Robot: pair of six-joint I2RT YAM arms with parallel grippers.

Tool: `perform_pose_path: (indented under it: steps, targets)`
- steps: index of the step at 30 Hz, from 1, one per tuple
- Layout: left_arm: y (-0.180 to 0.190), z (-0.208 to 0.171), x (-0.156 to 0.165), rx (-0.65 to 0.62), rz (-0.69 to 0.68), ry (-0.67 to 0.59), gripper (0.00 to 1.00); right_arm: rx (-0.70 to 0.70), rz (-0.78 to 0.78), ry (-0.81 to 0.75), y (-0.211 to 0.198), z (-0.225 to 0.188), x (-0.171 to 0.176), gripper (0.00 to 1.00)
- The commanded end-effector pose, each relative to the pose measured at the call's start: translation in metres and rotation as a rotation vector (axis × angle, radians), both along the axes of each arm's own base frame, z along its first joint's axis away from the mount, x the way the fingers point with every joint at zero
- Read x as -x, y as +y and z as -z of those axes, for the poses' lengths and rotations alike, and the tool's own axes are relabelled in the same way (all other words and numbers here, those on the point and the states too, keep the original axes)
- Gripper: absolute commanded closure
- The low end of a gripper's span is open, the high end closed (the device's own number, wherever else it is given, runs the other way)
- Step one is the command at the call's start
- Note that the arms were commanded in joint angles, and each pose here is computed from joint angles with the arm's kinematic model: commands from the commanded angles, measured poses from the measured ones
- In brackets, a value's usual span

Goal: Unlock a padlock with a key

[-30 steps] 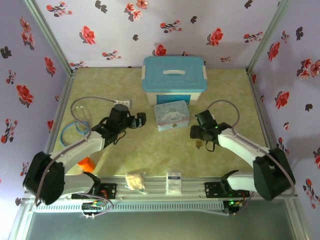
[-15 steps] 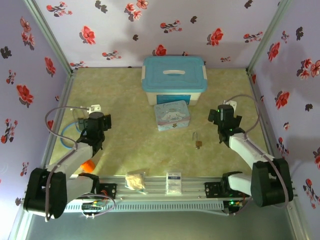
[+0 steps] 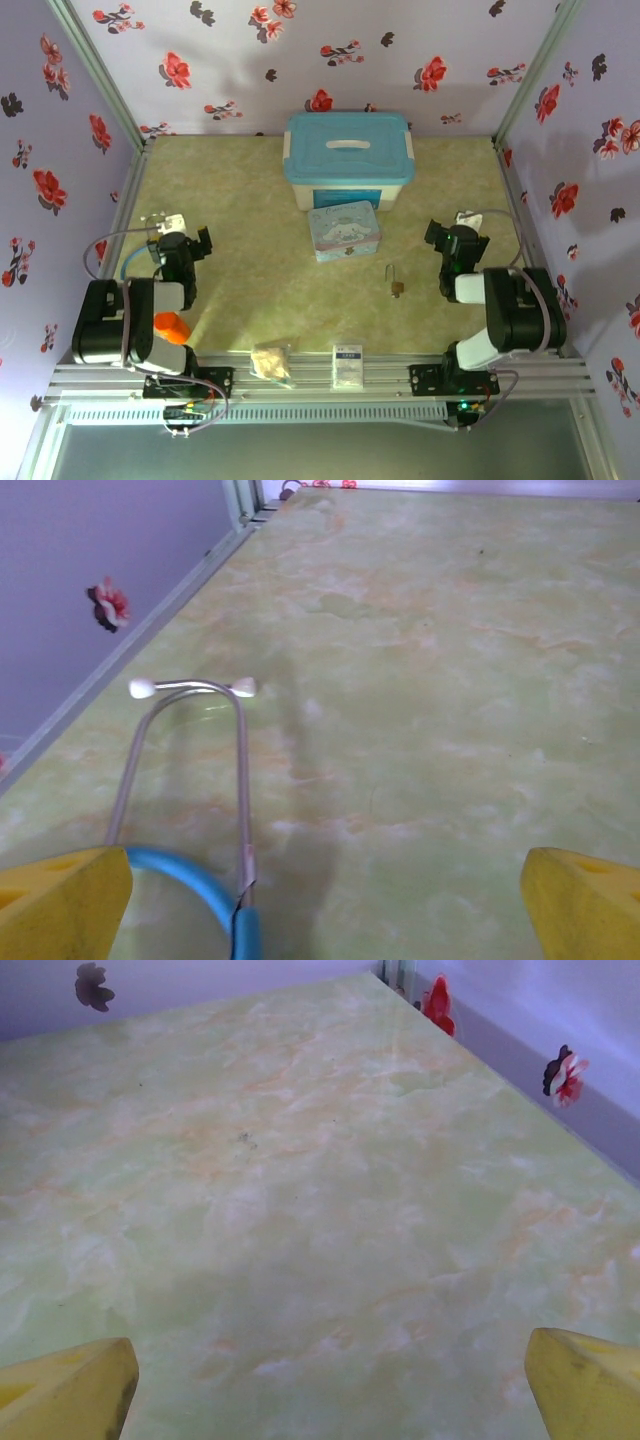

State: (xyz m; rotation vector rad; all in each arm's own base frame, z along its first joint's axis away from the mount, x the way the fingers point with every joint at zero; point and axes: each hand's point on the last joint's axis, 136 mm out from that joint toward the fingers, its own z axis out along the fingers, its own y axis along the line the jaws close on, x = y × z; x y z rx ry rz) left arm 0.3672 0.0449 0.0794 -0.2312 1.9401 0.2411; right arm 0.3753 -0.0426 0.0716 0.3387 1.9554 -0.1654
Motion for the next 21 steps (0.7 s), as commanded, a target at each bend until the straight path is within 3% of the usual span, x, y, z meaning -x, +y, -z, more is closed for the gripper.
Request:
perform_pose_path:
  steps: [1, 5, 21]
  targets:
    - [-0.006, -0.022, -0.016, 0.01, 0.045, -0.112, 0.0, -0.003, -0.057, -0.056, 0.007, -0.016, -0.015, 0.01]
    - [-0.008, -0.018, -0.025, 0.003, 0.054, -0.054, 0.0, 0.005, -0.067, -0.053, 0.009, -0.015, -0.016, 0.01]
    - [-0.008, -0.018, -0.025, -0.005, 0.051, -0.06, 0.0, 0.004, -0.13, -0.041, 0.019, -0.015, -0.02, 0.01]
